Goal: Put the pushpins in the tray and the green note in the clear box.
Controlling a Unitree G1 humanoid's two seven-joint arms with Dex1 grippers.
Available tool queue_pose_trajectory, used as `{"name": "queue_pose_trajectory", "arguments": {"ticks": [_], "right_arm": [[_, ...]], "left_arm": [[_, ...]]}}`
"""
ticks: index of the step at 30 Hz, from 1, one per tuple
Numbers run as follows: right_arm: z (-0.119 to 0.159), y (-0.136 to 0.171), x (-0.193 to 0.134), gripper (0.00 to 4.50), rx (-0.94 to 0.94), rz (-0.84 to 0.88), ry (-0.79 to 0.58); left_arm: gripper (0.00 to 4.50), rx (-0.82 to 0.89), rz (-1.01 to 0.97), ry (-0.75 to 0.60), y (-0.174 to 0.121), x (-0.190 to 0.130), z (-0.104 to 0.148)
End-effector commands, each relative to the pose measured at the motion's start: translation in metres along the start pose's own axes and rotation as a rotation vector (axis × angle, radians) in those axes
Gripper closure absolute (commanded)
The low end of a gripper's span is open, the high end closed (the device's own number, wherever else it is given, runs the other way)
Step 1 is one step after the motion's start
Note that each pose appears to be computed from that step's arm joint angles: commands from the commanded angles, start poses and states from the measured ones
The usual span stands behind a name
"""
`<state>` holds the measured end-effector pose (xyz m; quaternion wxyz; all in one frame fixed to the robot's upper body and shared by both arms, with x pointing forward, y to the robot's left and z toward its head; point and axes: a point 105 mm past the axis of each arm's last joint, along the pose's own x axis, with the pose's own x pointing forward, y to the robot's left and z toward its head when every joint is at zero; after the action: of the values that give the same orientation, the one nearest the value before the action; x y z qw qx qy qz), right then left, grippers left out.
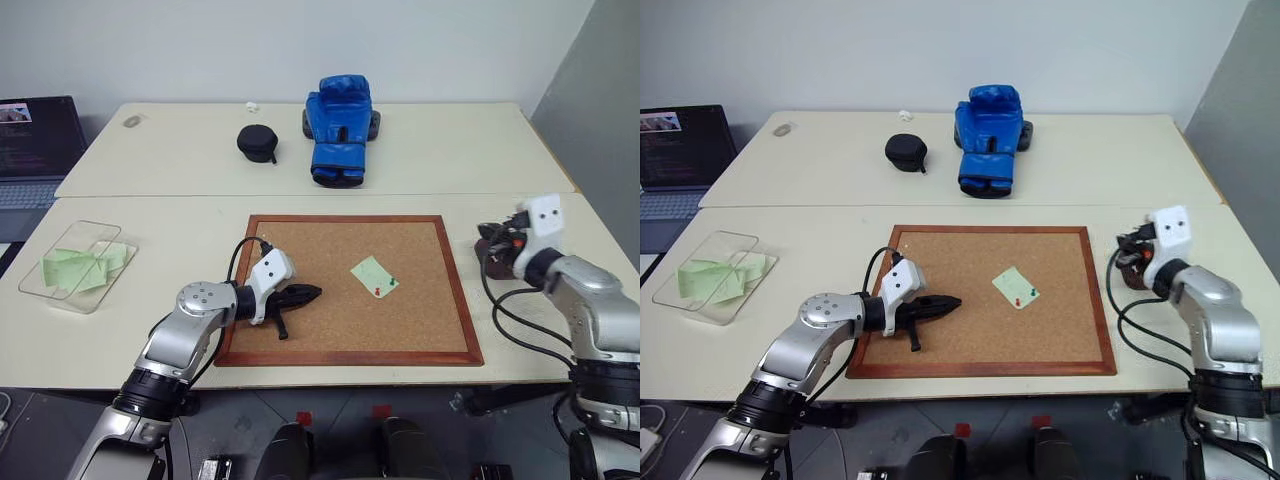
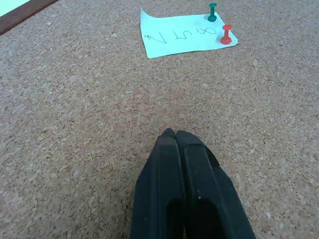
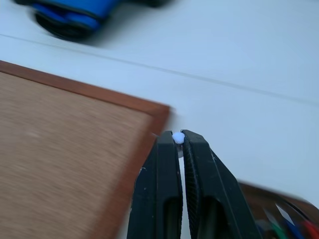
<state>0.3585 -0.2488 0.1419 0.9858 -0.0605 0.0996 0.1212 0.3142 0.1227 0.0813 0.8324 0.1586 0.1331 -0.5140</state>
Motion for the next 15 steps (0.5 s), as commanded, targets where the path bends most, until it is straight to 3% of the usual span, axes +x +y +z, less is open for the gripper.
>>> {"name": "queue_pose_trajectory", "arguments": {"ticks": [1, 5, 15], "right_arm": [[0.0, -0.01, -0.002, 4.49, 0.015, -0.053, -0.003], [-0.01, -0.021, 0.0, 4.49, 0.062, -0.109, 0.015], [-0.019, -0.036, 0.0, 2.48, 0.043, -0.176, 0.02]], "left_arm": [[4.5, -0.029, -0.042, 0.08, -0.009, 0.007, -0.02], [4.5, -0.02, -0.047, 0.08, -0.008, 0.007, -0.018], [4.5, -0.02, -0.047, 0.088, -0.008, 0.005, -0.02]]}}
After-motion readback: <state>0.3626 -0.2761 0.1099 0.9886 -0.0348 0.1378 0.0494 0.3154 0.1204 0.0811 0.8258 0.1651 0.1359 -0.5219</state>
